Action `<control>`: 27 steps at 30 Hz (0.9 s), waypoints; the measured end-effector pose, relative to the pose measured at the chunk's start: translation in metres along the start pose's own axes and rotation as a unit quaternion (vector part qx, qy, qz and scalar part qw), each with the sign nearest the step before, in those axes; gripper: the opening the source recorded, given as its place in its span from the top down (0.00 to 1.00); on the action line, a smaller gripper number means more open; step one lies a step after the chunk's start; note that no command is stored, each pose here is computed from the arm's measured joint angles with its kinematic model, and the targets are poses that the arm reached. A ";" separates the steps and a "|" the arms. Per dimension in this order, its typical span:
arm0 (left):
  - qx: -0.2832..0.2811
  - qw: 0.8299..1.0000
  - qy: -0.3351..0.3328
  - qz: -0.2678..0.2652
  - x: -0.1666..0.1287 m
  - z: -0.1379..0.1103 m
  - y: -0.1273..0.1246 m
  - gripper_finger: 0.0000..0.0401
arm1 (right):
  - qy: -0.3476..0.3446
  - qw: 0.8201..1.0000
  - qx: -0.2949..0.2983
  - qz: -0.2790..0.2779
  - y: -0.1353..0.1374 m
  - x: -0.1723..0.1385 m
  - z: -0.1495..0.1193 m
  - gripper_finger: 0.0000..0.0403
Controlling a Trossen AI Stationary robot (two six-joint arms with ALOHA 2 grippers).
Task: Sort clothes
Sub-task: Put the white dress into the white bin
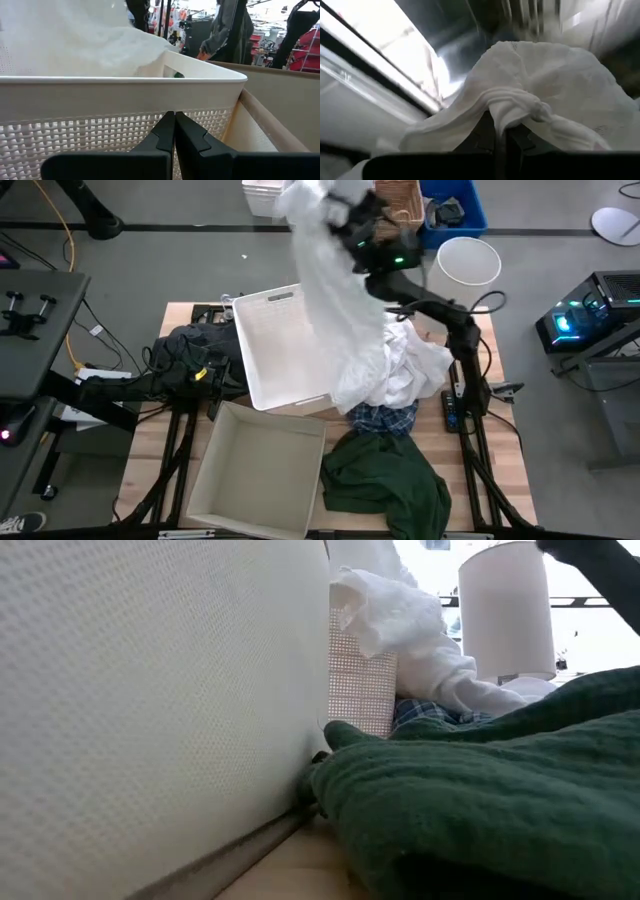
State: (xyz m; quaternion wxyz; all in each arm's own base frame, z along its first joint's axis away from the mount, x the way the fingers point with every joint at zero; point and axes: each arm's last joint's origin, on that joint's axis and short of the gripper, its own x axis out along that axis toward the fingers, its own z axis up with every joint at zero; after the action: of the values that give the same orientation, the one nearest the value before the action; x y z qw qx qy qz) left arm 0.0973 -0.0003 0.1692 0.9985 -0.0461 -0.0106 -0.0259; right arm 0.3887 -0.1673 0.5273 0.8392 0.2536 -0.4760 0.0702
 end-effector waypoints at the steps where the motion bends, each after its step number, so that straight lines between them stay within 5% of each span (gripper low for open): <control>1: 0.000 1.000 0.000 0.000 0.000 0.000 0.000 1.00 | 0.024 1.000 0.016 0.003 -0.006 -0.002 -0.011 1.00; 7: 0.000 1.000 0.000 0.000 0.000 0.000 0.000 1.00 | 0.161 0.984 0.063 0.049 -0.006 -0.005 -0.063 1.00; 11: 0.000 1.000 0.000 0.000 0.000 0.000 0.000 1.00 | 0.335 0.940 0.062 -0.021 -0.015 -0.018 -0.103 1.00; 18: 0.000 1.000 0.000 0.000 0.000 0.000 0.000 1.00 | 0.550 0.808 -0.053 -0.204 -0.013 -0.060 -0.120 1.00; 23: 0.000 1.000 0.000 0.000 0.000 0.000 0.000 1.00 | 0.639 0.719 -0.104 -0.251 0.014 -0.079 -0.113 0.96; 27: 0.000 1.000 0.000 0.000 0.000 0.000 0.000 1.00 | 0.716 0.633 -0.126 -0.266 0.031 -0.100 -0.116 0.80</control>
State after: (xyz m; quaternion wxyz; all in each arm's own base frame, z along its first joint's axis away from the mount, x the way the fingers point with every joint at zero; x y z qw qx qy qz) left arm 0.0973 -0.0003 0.1693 0.9985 -0.0461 -0.0110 -0.0259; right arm 0.4129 -0.0713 0.4062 0.9224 0.1312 0.3587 -0.0572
